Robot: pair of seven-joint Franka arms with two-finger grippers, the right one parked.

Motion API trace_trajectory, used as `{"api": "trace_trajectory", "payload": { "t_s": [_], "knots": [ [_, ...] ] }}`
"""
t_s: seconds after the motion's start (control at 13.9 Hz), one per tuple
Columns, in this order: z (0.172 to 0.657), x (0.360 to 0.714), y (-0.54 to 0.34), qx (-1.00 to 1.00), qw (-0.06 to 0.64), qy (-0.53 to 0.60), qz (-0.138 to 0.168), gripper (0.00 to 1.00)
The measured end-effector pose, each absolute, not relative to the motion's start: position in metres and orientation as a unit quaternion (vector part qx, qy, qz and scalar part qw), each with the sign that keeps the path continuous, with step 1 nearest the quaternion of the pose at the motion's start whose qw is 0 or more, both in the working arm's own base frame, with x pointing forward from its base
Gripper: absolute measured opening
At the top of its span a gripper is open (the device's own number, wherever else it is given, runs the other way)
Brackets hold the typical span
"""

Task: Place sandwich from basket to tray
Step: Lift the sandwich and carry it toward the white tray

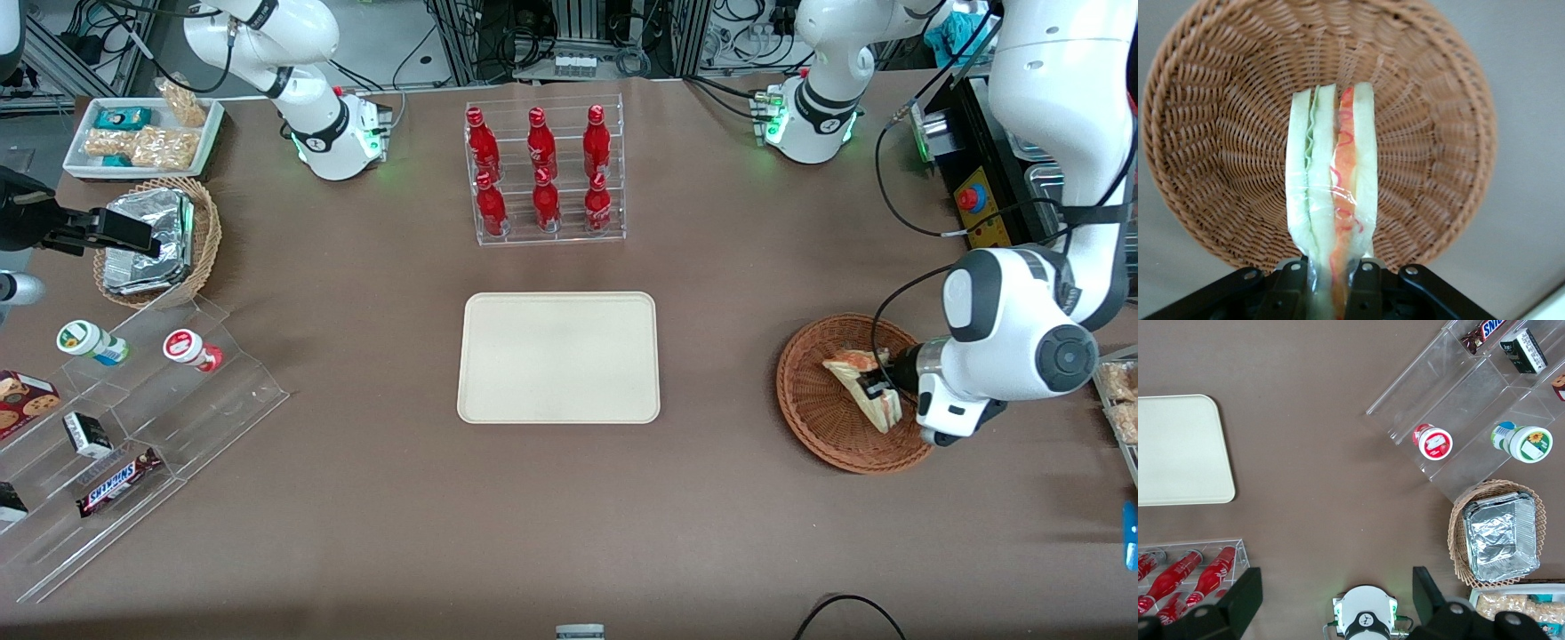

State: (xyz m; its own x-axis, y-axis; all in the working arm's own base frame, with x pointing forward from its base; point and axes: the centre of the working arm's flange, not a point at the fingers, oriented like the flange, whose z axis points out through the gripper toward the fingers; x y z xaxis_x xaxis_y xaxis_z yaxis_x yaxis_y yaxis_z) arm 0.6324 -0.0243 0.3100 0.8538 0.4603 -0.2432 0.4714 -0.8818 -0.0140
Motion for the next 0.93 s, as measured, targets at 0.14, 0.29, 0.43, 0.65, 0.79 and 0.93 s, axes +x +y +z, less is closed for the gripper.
{"api": "trace_trajectory", "payload": {
  "t_s": [0.14,0.29,0.43,0.65,0.79,0.93],
  "knots": [
    [0.319,0.636,-0.044,0.967,0.025,0.227,-0.114,0.15],
    [0.320,0.632,-0.090,0.974,0.022,0.194,-0.114,0.15],
    [0.321,0.623,-0.141,0.981,0.019,0.156,-0.115,0.15],
    [0.318,0.596,-0.228,0.989,0.011,0.085,-0.118,0.15],
    [0.314,0.575,-0.284,0.992,0.009,0.043,-0.119,0.15],
    [0.307,0.559,-0.334,0.994,0.013,0.016,-0.108,0.15]
  ]
}}
